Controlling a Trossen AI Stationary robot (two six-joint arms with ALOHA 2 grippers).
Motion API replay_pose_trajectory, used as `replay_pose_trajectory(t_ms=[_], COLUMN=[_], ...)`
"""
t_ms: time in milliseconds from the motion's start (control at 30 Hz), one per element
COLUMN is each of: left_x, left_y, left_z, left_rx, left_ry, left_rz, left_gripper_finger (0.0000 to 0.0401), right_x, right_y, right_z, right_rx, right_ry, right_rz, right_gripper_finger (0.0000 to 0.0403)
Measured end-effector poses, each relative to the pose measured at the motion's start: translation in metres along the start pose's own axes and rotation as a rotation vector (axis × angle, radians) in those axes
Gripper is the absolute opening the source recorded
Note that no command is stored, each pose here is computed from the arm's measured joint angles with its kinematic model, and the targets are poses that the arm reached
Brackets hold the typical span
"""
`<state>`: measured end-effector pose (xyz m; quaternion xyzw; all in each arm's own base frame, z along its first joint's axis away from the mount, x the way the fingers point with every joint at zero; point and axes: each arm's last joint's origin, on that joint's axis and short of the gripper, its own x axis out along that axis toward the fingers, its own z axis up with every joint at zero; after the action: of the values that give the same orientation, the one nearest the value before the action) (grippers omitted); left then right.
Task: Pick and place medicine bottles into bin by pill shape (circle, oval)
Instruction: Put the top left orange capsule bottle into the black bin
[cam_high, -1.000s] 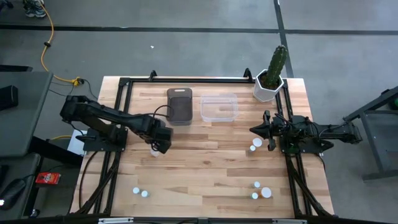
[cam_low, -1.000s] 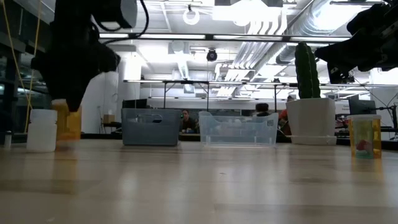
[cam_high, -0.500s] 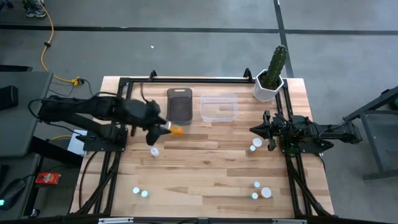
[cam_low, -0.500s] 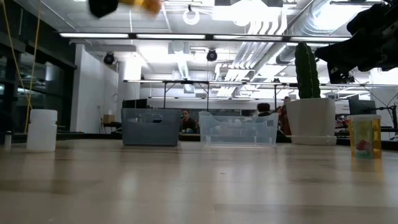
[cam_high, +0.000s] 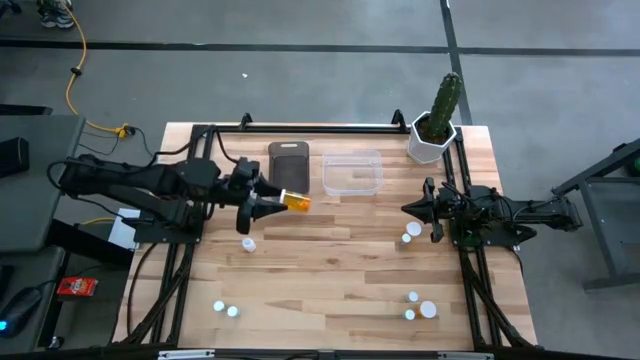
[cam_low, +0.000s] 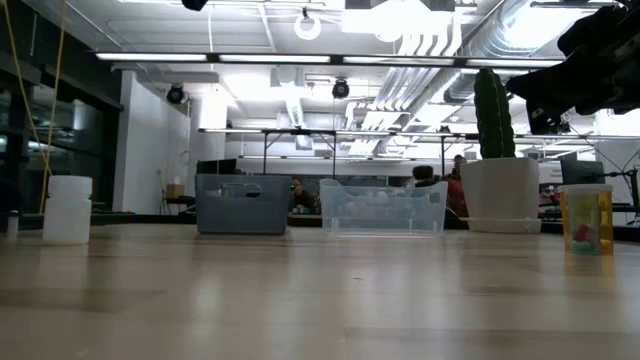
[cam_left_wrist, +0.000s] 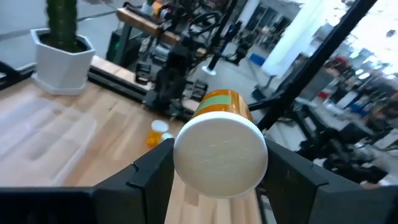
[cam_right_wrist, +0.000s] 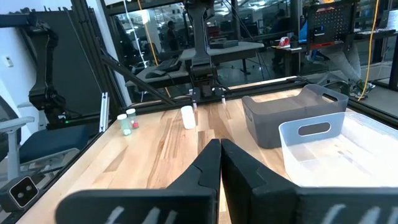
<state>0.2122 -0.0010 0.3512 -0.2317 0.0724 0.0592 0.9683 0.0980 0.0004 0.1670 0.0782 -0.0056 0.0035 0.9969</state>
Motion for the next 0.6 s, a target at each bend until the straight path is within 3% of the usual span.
replay_pose_trajectory(t_ms=[300, 433, 600], left_x=[-0.001, -0.003, 0.0], left_y=[0.003, 0.016, 0.049], left_z=[0.004, 0.023, 0.048], left_rx=[-0.003, 0.023, 0.027], left_ry=[-0.007, 0.026, 0.221], left_rz=[0.047, 0.226, 0.477], left_gripper_finger=[0.0193, 0.0193, 0.0193], right_x=[0.0, 0.0, 0.0], right_y=[0.0, 0.0, 0.0], right_z=[0.0, 0.0, 0.0], right_rx=[0.0, 0.0, 0.0], right_ry=[0.0, 0.0, 0.0], right_rz=[0.0, 0.0, 0.0], right_gripper_finger=[0.0005, 0.0005, 0.0005])
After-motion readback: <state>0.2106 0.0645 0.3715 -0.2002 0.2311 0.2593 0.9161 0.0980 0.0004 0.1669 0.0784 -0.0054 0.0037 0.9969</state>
